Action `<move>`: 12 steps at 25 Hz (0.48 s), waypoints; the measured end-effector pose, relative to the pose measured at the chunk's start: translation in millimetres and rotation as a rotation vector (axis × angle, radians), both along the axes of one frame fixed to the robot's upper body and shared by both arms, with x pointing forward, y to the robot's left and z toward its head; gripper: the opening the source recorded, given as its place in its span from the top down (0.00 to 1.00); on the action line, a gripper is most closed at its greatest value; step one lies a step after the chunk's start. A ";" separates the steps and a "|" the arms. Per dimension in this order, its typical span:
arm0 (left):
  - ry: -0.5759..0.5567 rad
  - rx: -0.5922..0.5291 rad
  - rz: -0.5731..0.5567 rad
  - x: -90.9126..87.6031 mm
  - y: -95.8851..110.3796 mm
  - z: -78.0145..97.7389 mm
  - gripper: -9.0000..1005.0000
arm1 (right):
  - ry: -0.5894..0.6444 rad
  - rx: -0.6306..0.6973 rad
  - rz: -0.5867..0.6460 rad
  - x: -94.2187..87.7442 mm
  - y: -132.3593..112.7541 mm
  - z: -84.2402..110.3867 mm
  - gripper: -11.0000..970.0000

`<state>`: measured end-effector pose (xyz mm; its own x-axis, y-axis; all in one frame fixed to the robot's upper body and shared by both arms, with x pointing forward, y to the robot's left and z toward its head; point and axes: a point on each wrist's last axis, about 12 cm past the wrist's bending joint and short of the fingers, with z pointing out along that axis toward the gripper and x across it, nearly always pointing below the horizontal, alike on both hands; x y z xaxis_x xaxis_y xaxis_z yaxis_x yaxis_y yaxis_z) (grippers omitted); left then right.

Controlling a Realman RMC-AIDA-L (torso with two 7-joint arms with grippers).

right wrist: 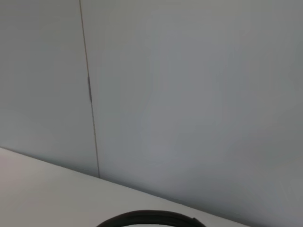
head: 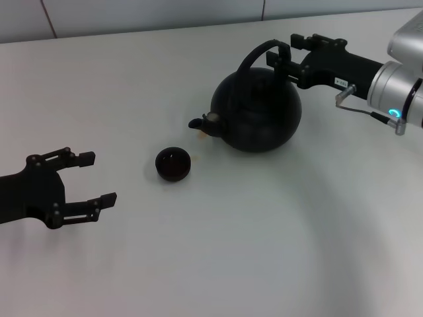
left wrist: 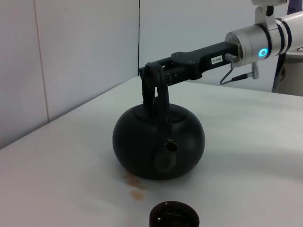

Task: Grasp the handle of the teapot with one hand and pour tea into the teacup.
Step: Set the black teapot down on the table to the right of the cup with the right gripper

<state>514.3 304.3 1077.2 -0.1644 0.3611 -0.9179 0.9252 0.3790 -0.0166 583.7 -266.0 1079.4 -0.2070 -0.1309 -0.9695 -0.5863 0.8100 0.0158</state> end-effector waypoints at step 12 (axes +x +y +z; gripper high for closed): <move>-0.034 -0.047 0.058 0.4 4.3 2.8 0.16 | -0.040 0.075 -0.001 -15.8 -12.2 5.9 0.31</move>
